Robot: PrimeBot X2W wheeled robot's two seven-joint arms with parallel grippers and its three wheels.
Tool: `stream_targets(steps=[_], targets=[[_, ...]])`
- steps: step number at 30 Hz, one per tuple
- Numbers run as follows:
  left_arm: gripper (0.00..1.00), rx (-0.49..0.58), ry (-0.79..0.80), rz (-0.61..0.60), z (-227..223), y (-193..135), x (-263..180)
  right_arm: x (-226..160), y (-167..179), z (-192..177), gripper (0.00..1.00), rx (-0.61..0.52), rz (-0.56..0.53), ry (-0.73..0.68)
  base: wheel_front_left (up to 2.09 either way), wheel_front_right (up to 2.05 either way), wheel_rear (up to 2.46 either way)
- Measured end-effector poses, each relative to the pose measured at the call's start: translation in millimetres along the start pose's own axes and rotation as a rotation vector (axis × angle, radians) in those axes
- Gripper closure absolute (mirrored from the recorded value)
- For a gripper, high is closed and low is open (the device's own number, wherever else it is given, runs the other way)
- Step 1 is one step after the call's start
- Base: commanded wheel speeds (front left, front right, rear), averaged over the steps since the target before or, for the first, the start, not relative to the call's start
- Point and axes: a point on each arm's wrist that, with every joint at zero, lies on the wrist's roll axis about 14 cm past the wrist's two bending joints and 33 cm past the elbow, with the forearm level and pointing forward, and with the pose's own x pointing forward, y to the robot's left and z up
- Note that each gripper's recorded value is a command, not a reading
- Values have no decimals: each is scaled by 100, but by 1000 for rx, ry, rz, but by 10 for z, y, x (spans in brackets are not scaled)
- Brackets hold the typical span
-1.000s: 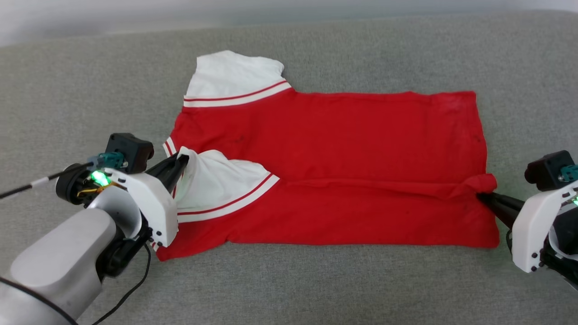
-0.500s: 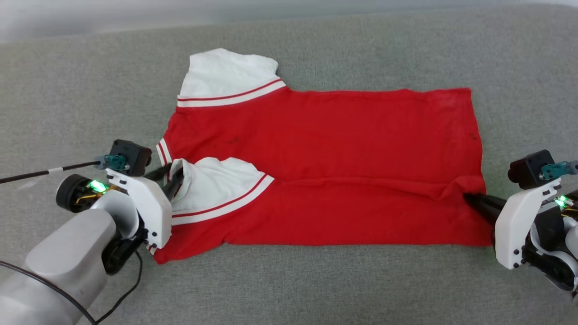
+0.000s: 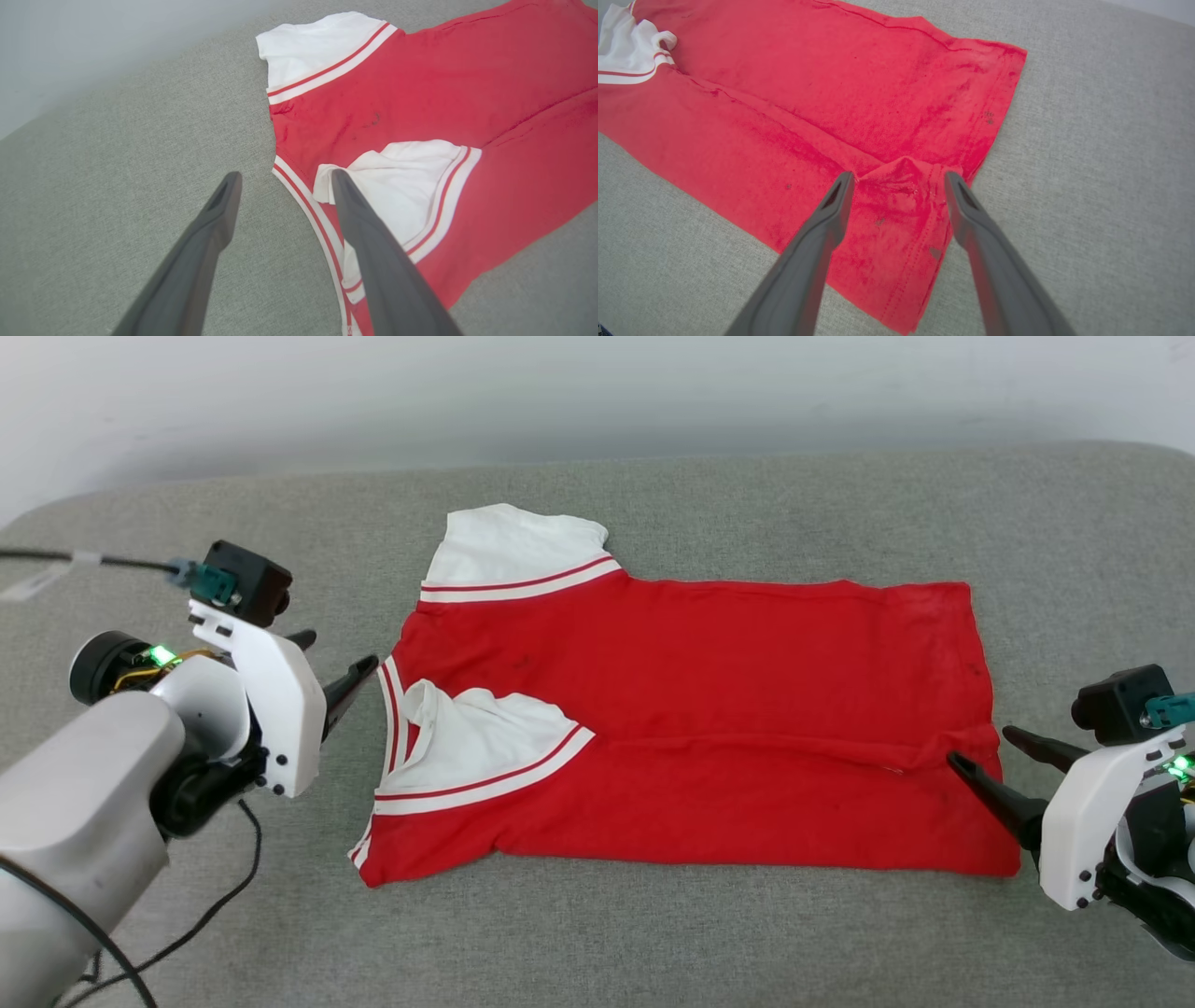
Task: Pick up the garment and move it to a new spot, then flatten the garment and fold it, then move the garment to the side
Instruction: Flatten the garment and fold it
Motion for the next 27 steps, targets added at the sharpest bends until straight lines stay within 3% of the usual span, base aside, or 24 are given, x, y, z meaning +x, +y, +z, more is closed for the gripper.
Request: stream_targets(steps=[14,23,27], targets=[[0,6,474,-175,-516,-470,-181,-54,91,13,0,3,8,-13,0,0,0],[0,-7,725,-192,-1188,-502,-176,-37,75,-68,0,17,-2,-1,0,0,0],[0,-19,759,-187,-1310,-492,-130,-22,63,-89,0,22,-6,4,0,0,0]])
